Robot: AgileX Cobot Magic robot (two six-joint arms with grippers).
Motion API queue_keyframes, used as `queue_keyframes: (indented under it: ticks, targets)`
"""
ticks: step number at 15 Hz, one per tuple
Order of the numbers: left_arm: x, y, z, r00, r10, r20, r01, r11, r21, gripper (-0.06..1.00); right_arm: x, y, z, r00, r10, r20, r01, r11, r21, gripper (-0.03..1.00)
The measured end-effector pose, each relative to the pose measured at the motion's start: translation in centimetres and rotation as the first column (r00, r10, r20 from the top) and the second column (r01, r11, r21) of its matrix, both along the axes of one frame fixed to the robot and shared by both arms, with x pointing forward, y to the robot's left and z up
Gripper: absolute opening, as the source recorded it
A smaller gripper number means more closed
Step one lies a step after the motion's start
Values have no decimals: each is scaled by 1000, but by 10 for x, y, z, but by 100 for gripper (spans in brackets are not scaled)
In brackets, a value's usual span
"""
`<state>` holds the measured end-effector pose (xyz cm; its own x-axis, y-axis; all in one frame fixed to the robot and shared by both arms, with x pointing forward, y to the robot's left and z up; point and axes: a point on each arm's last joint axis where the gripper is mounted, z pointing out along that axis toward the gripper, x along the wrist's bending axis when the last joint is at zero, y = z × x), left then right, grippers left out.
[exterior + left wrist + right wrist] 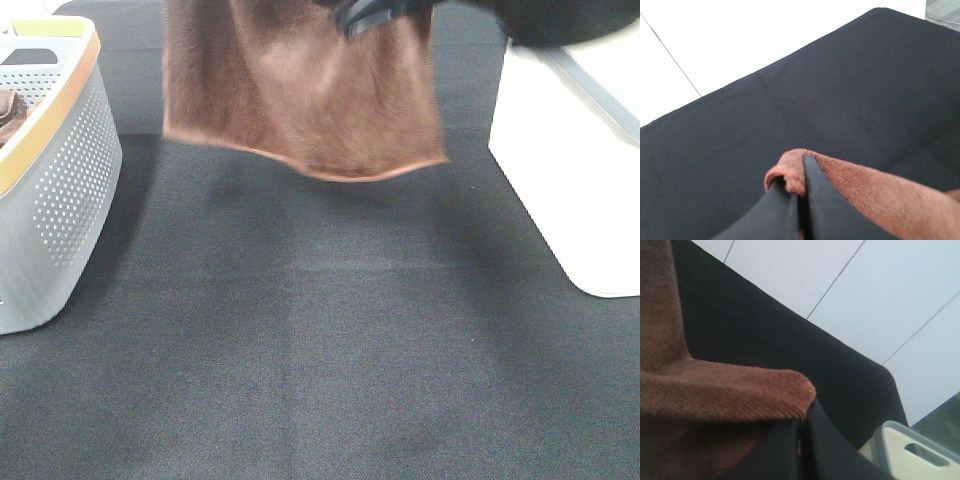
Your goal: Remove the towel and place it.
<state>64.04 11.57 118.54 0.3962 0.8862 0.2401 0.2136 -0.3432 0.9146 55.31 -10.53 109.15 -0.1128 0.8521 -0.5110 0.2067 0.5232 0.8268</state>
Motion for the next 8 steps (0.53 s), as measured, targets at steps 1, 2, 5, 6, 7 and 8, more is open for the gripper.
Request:
queue_keyframes:
  ticks: [1,2,5,6,7,8]
  targets:
    - [8,1,-6,1000,12,6,-12,1000,-12,0,17,-8,-2,999,-11,-34,13,998,67,0]
    - [16,5,-12,1000,29,11,-29,999,-28,0,32,-13,0,998,13,-56,-5,990,141,0]
    - [49,37,-33,993,120,21,-117,987,-111,0,85,-35,1,996,62,-71,-37,949,312,0]
    - [49,37,-33,993,120,21,-117,987,-111,0,85,-35,1,996,62,-71,-37,949,312,0]
    - [60,44,-41,990,131,43,-125,983,-132,0,99,-40,-2,996,62,-67,-37,944,327,0]
    - [69,46,-50,990,129,63,-119,982,-146,0,116,-47,-10,996,53,-73,-25,941,337,0]
